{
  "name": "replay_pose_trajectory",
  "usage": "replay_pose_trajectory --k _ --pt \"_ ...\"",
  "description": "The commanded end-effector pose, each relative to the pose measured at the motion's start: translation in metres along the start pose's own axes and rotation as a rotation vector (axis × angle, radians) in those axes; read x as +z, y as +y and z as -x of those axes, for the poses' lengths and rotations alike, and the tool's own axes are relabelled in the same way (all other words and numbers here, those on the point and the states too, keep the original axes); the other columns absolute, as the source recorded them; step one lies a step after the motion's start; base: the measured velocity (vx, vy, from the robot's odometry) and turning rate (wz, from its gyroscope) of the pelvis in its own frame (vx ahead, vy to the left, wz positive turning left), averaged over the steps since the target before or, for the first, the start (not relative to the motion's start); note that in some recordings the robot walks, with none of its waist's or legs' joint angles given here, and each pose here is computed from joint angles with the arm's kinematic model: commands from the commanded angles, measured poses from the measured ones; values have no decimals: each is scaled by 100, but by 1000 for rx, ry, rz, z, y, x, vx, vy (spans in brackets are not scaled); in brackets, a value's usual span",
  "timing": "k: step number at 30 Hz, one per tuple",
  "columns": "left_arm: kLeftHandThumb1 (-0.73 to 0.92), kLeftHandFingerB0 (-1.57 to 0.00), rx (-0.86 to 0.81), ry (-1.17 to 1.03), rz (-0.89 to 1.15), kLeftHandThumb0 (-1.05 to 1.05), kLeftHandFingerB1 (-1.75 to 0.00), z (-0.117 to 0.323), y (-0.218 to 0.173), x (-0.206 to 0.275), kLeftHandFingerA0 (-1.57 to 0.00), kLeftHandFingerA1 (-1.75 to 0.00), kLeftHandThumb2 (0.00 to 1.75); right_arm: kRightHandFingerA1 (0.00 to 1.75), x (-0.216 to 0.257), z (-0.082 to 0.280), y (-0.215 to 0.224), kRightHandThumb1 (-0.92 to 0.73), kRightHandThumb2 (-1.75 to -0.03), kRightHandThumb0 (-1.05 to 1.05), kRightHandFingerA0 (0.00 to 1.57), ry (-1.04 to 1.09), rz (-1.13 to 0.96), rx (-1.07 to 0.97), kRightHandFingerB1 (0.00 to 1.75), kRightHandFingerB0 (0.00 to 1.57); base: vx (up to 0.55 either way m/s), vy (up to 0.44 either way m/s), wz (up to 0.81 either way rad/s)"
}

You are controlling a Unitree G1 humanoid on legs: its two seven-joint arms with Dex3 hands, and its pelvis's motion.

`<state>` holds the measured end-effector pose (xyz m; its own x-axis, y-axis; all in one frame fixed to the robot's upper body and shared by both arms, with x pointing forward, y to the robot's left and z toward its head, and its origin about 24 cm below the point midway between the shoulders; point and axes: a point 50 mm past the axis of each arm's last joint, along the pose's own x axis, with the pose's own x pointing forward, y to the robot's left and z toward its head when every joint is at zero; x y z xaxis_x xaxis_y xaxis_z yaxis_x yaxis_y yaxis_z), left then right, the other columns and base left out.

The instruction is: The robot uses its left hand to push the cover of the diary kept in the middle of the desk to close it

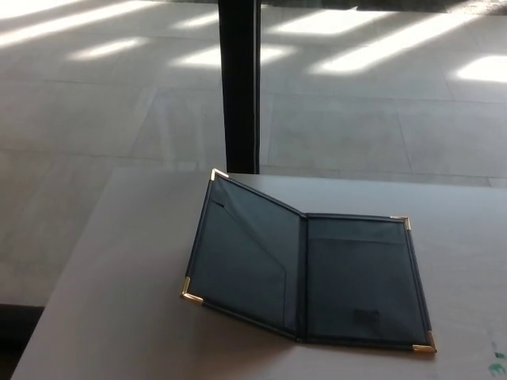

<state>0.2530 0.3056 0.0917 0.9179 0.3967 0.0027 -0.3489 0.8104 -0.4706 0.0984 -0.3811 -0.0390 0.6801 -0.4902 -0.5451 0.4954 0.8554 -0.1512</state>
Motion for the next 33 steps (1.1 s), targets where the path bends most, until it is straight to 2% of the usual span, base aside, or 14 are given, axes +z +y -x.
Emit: replay_pose_trajectory --k 1,17,18,20,22,23,24,25,28,29,30,31,32,33 --pt "92 0 -88 91 310 -63 -28 -21 -72 -1 0 -27 123 64 14 2 -8 -92 -68 -73 56 -29 -102 34 45 45 0 0 0" --pt "91 0 -30 250 448 -67 -19 -15 -105 -58 0 -20 104 63 11 2 -2 -91 -67 -72 61 -25 -163 10 46 50 0 0 0" --pt "92 0 -17 265 410 -66 -28 -16 -102 -61 0 -27 125 65 10 2 -2 -91 -67 -71 63 -30 -174 17 47 50 0 0 0" --pt "92 0 -20 272 372 -65 -27 -19 -100 -65 0 -27 125 66 8 4 -2 -92 -67 -73 62 -27 -154 22 48 51 0 0 0" --pt "90 -3 -12 284 322 -69 -29 -20 -96 -70 -4 -30 122 71 5 9 -1 -73 -91 -79 61 -28 -154 27 57 49 0 0 0" --pt "86 0 1 283 308 -65 -34 -22 -94 -71 0 -35 121 65 4 8 1 -92 -67 -73 59 -23 -163 30 49 51 0 0 0" --pt "91 -6 18 282 288 -70 -33 -22 -93 -74 -6 -36 86 62 2 7 1 -91 -67 -72 62 -11 -178 16 46 53 0 0 0" --pt "85 0 55 292 271 -74 -41 -22 -89 -81 -12 -49 116 64 -1 5 1 -89 -66 -73 64 -10 -221 9 48 54 0 0 0" --pt "86 -5 72 308 230 -72 -43 -18 -84 -92 -7 -45 110 68 4 11 6 -91 -67 -73 63 -43 -251 24 50 55 0 0 0" --pt "65 0 84 311 225 -32 -50 -17 -82 -96 0 -50 120 72 8 15 9 -72 -92 -78 61 -56 -253 27 56 49 0 0 0" --pt "63 0 110 323 224 -33 -50 -13 -75 -105 0 -50 119 71 12 16 10 -90 -66 -72 64 -75 -266 35 48 53 0 0 0" --pt "63 0 111 321 224 -33 -50 -13 -75 -105 0 -50 119 71 12 16 10 -90 -66 -72 64 -74 -266 34 48 53 0 0 0" --pt "62 0 116 329 203 -33 -50 -13 -71 -109 0 -50 118 72 14 10 11 -73 -91 -77 64 -86 -261 28 56 52 0 0 0" --pt "62 0 115 325 203 -33 -50 -13 -72 -109 0 -50 118 72 15 10 11 -73 -91 -77 64 -88 -262 29 56 52 0 0 0"
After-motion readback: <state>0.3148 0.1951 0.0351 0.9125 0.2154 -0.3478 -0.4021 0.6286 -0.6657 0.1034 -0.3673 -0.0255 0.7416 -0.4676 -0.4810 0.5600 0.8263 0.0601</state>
